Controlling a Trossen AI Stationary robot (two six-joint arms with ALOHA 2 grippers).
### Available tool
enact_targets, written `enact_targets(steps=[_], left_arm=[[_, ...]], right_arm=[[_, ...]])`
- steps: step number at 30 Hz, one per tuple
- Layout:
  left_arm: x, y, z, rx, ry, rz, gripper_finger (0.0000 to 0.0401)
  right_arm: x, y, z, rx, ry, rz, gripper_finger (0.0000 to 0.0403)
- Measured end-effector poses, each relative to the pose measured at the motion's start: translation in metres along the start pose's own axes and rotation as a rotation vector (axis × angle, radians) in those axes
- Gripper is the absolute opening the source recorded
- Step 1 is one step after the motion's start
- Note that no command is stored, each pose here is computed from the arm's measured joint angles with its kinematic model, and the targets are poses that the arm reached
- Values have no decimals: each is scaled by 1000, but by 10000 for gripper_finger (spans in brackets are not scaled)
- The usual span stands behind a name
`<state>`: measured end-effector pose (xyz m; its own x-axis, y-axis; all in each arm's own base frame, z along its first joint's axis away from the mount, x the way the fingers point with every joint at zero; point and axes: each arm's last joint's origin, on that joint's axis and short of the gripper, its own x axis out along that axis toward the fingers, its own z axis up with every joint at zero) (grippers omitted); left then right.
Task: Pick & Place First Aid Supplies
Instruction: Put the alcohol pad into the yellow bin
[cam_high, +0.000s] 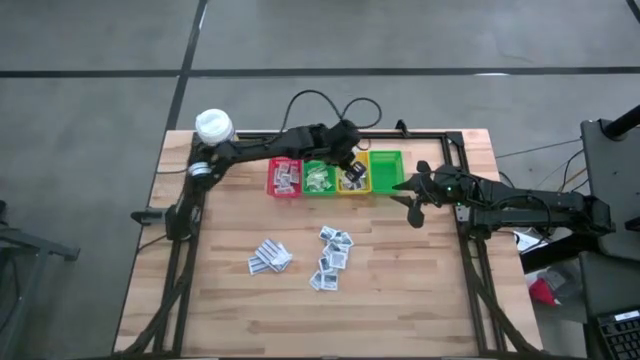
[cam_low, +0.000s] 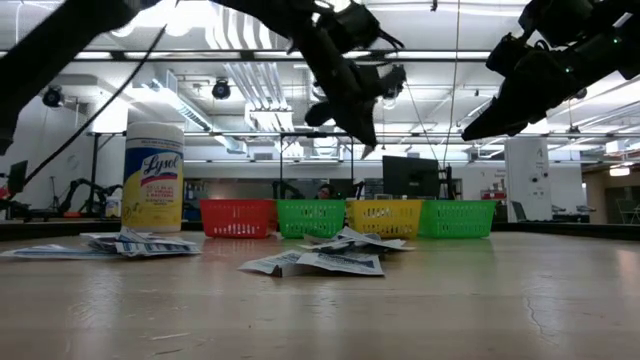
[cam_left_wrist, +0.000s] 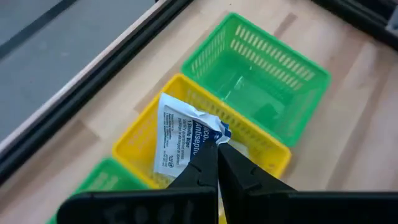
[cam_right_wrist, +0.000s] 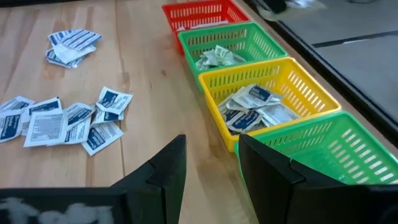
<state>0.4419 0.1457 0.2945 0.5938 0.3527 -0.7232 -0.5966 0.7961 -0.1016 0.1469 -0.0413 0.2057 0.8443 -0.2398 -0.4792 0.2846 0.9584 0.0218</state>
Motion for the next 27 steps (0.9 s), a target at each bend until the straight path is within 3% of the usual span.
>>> enact_targets(steps=[6, 9, 12, 18, 27], left_arm=[[27, 4, 18, 66, 72, 28, 0], [42, 6, 21, 61, 111, -35, 0], [57, 8, 15, 48, 167, -78, 0], [74, 10, -8, 58, 270, -56, 0], [92, 3, -28, 82, 270, -25, 0]], right_arm=[[0, 0, 0, 0, 2, 0, 146], [0, 0, 0, 1, 3, -1, 146], [0, 0, 0, 16, 3, 0, 146], [0, 0, 0, 26, 3, -1, 146], [0, 0, 0, 26, 3, 0, 146]])
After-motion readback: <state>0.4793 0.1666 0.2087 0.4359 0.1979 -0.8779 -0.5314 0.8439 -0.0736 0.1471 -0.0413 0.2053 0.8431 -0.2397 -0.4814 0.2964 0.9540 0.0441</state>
